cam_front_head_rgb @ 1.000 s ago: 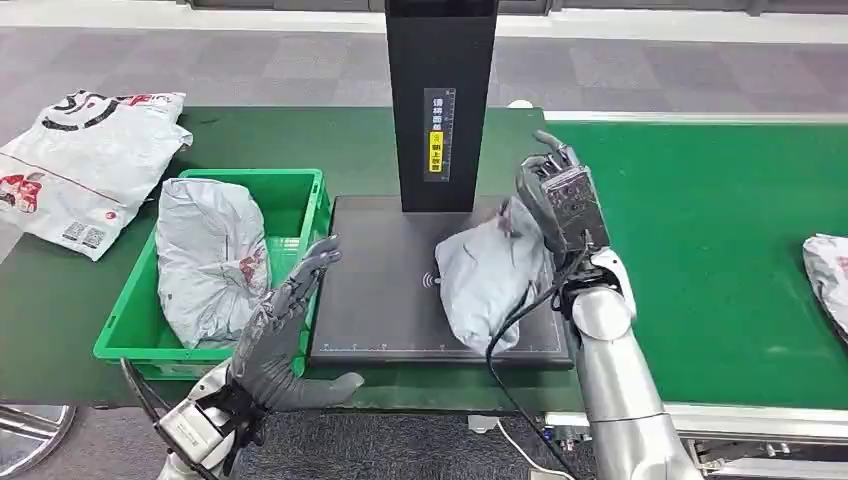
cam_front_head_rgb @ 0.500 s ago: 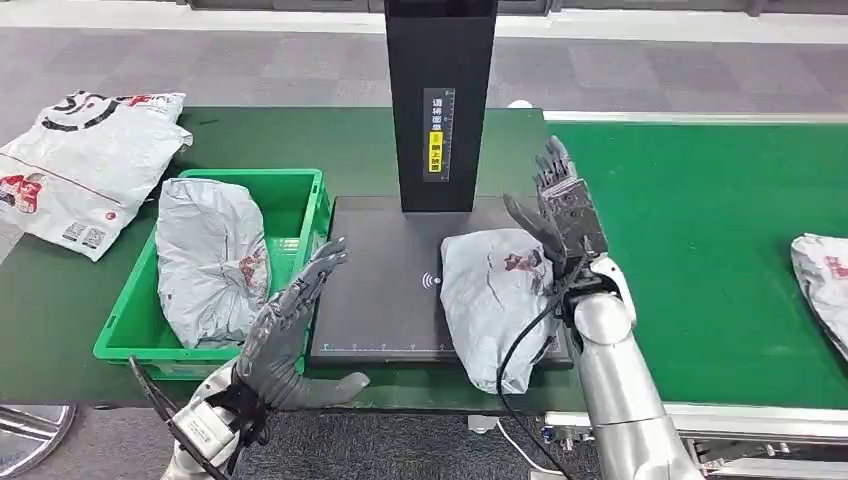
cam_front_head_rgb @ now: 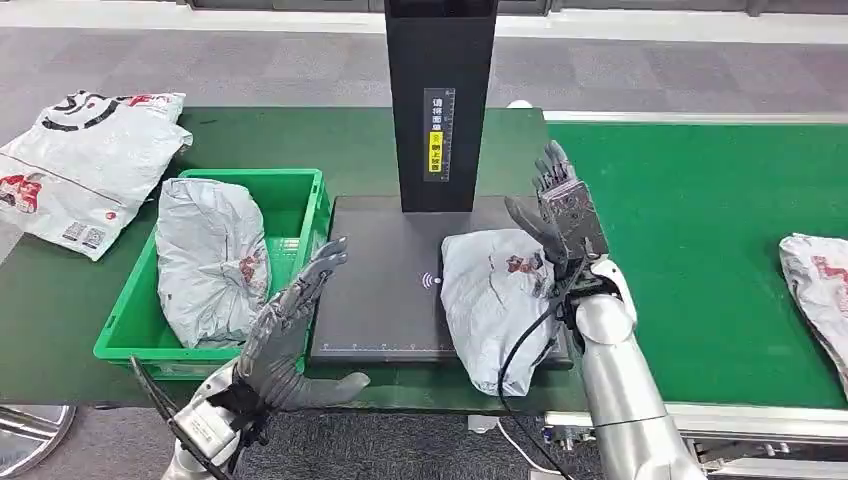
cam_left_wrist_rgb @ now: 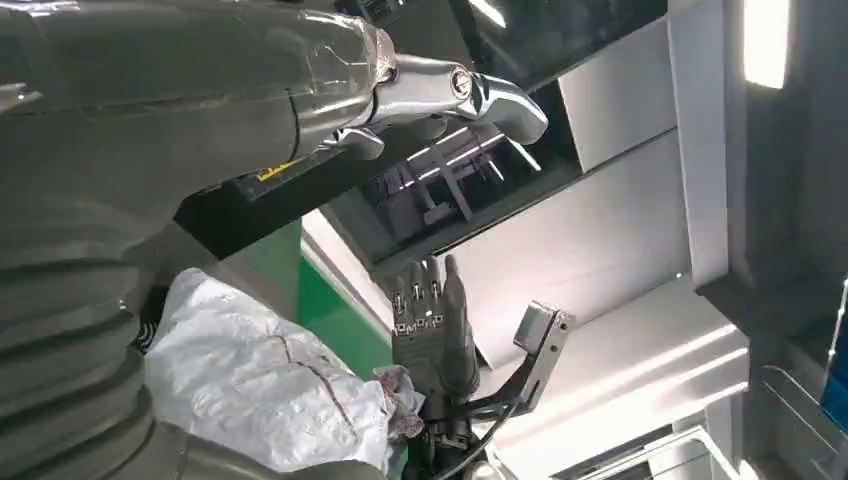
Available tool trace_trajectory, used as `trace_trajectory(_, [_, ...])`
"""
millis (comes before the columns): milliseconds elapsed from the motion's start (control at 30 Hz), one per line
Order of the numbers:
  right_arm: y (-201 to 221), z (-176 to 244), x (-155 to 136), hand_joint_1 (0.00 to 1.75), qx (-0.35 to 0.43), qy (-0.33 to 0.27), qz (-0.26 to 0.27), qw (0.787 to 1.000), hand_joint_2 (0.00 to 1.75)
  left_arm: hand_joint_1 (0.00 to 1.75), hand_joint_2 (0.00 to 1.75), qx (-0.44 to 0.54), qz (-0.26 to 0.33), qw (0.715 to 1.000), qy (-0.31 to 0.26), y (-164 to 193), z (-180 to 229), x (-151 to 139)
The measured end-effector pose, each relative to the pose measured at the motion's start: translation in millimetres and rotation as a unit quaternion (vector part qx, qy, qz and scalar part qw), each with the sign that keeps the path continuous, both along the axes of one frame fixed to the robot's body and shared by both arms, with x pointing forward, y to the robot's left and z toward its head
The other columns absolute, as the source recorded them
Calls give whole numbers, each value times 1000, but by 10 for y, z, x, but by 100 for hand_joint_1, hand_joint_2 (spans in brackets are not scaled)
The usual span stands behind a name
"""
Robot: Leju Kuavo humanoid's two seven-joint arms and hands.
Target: Moved the parcel from conveyor to table for the left to box.
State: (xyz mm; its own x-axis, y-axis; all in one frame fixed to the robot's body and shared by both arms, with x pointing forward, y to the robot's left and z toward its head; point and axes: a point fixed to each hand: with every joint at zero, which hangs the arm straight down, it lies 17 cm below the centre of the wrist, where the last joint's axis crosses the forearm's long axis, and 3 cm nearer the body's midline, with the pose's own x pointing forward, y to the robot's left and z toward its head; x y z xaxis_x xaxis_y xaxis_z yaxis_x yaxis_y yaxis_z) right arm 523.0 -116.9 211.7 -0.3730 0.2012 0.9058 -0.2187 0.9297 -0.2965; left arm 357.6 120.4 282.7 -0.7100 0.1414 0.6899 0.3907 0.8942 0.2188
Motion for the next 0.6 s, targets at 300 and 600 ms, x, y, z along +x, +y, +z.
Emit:
trace_trajectory(300, [-214,-197,-101,0,-76,13,-18,997,175,0,175,116,41,992,33,-218,-366,156])
trace_trajectory(600, [-1210,-529,-509,0,-203,17,-121,972,175,0,175,143,39,988,50,-260,-593,72])
